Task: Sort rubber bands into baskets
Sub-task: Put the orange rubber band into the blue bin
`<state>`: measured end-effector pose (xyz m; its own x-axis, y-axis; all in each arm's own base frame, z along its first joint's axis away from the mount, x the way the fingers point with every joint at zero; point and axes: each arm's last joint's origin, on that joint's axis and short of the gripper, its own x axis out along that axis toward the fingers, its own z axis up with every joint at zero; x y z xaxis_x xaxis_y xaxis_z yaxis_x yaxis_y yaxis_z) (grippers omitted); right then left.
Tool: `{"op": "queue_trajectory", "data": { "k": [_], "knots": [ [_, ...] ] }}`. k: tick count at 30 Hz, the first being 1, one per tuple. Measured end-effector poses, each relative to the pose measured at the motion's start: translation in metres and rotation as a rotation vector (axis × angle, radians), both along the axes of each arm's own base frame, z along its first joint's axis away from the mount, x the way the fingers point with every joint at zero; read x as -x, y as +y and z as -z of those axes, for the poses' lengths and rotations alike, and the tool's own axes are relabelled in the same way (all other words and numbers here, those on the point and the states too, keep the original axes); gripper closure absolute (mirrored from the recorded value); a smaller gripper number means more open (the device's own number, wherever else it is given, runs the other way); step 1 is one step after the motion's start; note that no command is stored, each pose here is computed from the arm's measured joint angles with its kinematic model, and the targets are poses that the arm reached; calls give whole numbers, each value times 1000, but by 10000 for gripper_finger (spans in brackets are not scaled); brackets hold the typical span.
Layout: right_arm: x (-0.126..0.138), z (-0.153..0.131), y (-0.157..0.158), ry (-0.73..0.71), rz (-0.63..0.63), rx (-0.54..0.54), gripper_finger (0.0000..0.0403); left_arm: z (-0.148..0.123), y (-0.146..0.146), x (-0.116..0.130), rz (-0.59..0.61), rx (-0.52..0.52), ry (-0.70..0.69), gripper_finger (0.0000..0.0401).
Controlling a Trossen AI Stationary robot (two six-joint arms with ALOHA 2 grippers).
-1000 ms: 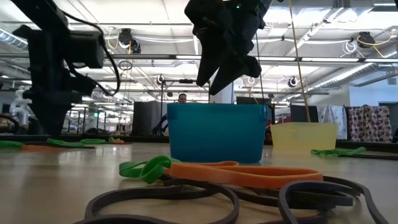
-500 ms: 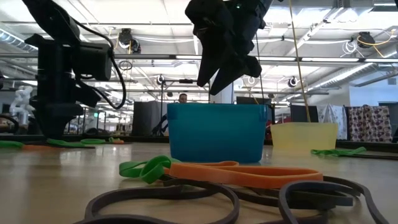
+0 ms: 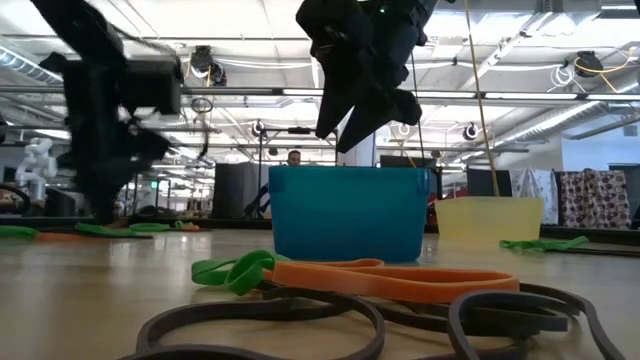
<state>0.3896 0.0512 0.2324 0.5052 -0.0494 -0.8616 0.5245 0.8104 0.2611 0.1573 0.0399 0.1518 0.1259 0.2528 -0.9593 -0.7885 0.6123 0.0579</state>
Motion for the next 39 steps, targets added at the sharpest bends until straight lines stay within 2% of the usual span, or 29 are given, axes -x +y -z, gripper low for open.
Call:
{"op": "queue_trajectory", "data": {
  "k": [3,6,14,18,24,33,39],
  "knots": [
    [-2,-1,5,-28,-15,-6,222,-18,-3,-1,22,-16,-125,398],
    [-6,-5,9,-88,-32,1,222,-40,-6,-7,51,-39,-347,398],
    [-25,-23,13,-360,-117,44,222,-87,-26,-23,239,31,-893,399],
    [-33,-32,8,-475,-107,71,222,-100,-38,-30,320,64,-1051,400],
    [-37,-39,0,-558,-45,107,222,-105,-53,-34,379,110,-1121,400],
    [-41,-46,-1,-636,-59,126,222,-103,-68,-39,407,107,-1118,400],
    [-42,-49,-1,-665,-66,128,222,-104,-74,-46,426,114,-1166,400]
  ]
}}
